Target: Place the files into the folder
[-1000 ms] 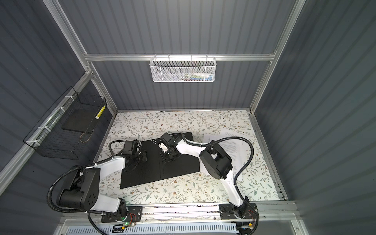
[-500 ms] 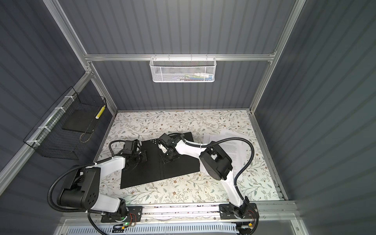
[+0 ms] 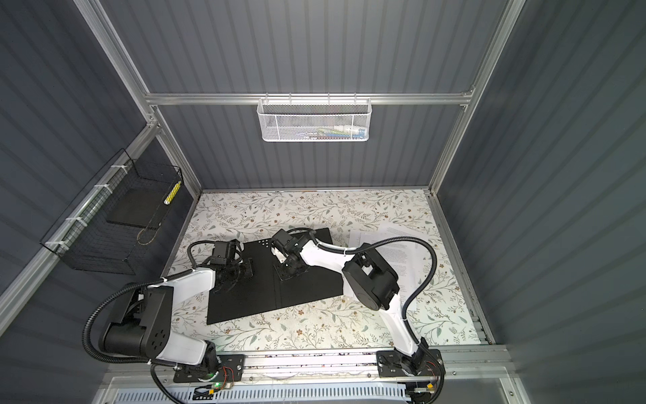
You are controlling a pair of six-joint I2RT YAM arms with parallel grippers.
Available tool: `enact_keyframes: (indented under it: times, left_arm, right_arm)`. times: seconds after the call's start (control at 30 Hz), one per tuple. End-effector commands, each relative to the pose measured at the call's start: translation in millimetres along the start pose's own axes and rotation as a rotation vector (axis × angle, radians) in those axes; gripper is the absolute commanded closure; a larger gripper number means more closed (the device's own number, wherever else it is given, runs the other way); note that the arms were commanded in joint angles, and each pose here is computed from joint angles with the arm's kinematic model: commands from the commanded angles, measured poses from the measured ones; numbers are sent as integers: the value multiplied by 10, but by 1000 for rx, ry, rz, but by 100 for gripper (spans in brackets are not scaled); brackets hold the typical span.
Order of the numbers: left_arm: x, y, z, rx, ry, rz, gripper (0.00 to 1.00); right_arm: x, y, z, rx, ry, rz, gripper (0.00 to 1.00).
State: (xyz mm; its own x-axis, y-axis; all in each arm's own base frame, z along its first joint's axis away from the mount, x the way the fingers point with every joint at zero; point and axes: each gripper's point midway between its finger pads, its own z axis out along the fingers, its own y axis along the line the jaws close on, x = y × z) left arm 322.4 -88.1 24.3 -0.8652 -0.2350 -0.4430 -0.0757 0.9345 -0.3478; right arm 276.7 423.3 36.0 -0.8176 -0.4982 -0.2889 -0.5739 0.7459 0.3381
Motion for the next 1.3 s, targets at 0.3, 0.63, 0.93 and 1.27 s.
enact_keyframes:
  times: [0.3,0.63,0.93,1.27]
  left_arm:
    - [173,64,58,-16,79,3,100]
    - [181,68,64,-16,82,2,100]
    - [189,71,79,-17,90,1,100]
    - [189,64,80,-13,91,1,100]
  right_arm:
    - [39,-36,54,36,36,-5,88]
    - [22,-7,109,37,44,-11,88]
    - [61,-82,98,99,65,-33,90]
    - [77,-24,137,91,77,-46,90]
